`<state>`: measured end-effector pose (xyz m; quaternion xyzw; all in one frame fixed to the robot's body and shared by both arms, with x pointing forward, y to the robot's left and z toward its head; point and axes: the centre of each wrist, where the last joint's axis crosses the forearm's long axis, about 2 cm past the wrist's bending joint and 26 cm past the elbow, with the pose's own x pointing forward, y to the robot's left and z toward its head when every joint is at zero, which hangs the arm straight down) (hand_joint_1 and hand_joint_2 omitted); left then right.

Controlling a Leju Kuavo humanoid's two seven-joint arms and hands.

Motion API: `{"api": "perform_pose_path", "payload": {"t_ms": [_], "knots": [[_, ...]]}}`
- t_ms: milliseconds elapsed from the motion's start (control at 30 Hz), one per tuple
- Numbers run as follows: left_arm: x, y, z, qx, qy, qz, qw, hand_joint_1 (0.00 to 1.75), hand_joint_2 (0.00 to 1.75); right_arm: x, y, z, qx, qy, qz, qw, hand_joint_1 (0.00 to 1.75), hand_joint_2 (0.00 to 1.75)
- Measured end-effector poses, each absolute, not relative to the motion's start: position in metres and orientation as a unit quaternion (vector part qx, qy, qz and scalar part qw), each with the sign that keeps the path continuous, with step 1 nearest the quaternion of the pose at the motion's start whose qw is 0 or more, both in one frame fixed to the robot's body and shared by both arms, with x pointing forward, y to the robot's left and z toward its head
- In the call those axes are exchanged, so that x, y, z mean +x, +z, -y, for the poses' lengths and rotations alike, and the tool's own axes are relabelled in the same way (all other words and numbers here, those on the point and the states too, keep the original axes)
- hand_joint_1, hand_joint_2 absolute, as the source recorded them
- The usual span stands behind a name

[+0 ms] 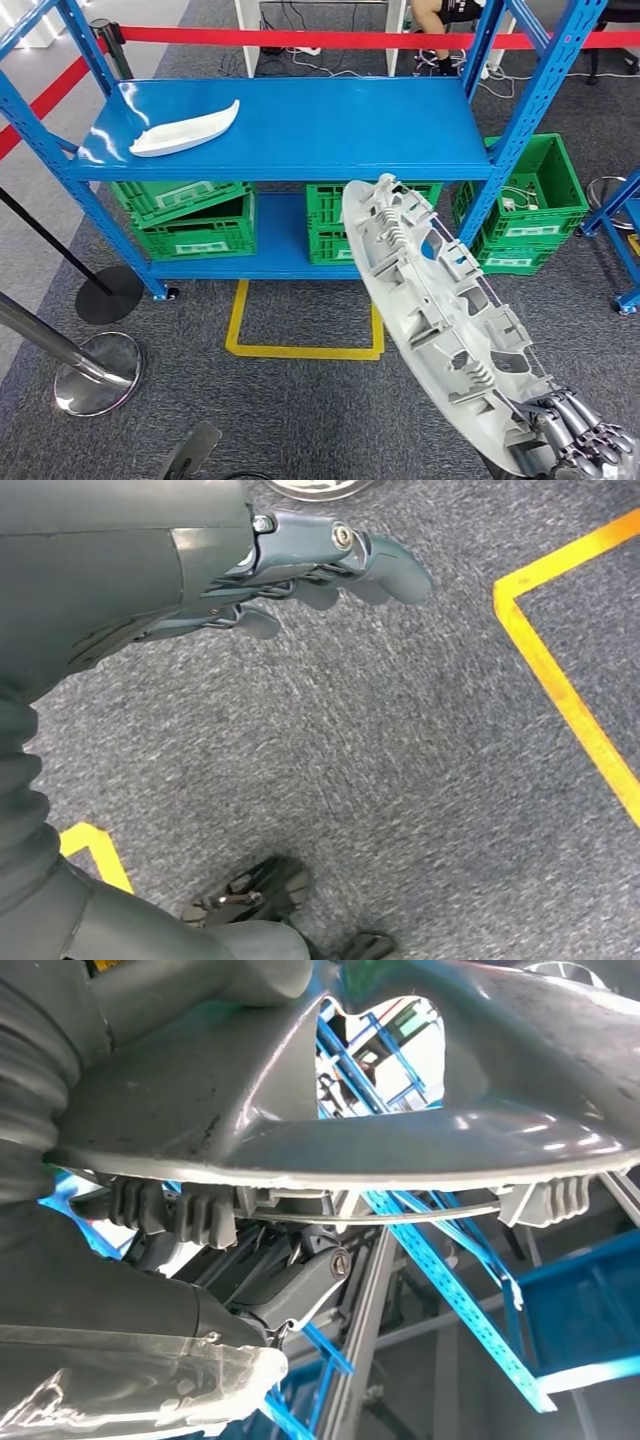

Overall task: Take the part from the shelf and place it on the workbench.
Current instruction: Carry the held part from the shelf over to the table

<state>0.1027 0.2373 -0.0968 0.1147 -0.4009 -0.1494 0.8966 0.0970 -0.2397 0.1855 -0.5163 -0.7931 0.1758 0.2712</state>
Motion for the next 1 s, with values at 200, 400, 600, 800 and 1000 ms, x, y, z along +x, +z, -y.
{"api": "perform_pose_path", "payload": {"t_ms": [200,400,600,800,1000], "knots": [[0.0997,-0.0972,-0.2354,0.112,-0.158,0.399,0.896,0.0,1.75,0.0951,0.1856,0.24,-0.516,0.172,0.792,0.277,1.69,1.75],[0.0986,-0.0976,-0.2376,0.123,-0.161,0.397,0.895,0.0,1.75,0.0952,0.1854,0.2401,-0.513,0.163,0.794,0.281,1.69,1.75],[0.1,-0.0972,-0.2394,0.138,-0.173,0.392,0.893,0.0,1.75,0.0963,0.1856,0.2399,-0.513,0.155,0.794,0.287,1.69,1.75],[0.1002,-0.0975,-0.2412,0.13,-0.18,0.38,0.898,0.0,1.75,0.0965,0.1859,0.239,-0.514,0.153,0.793,0.29,1.69,1.75],[0.1038,-0.097,-0.2424,0.122,-0.184,0.381,0.898,0.0,1.75,0.0978,0.1865,0.2389,-0.514,0.152,0.794,0.288,1.69,1.75]]}}
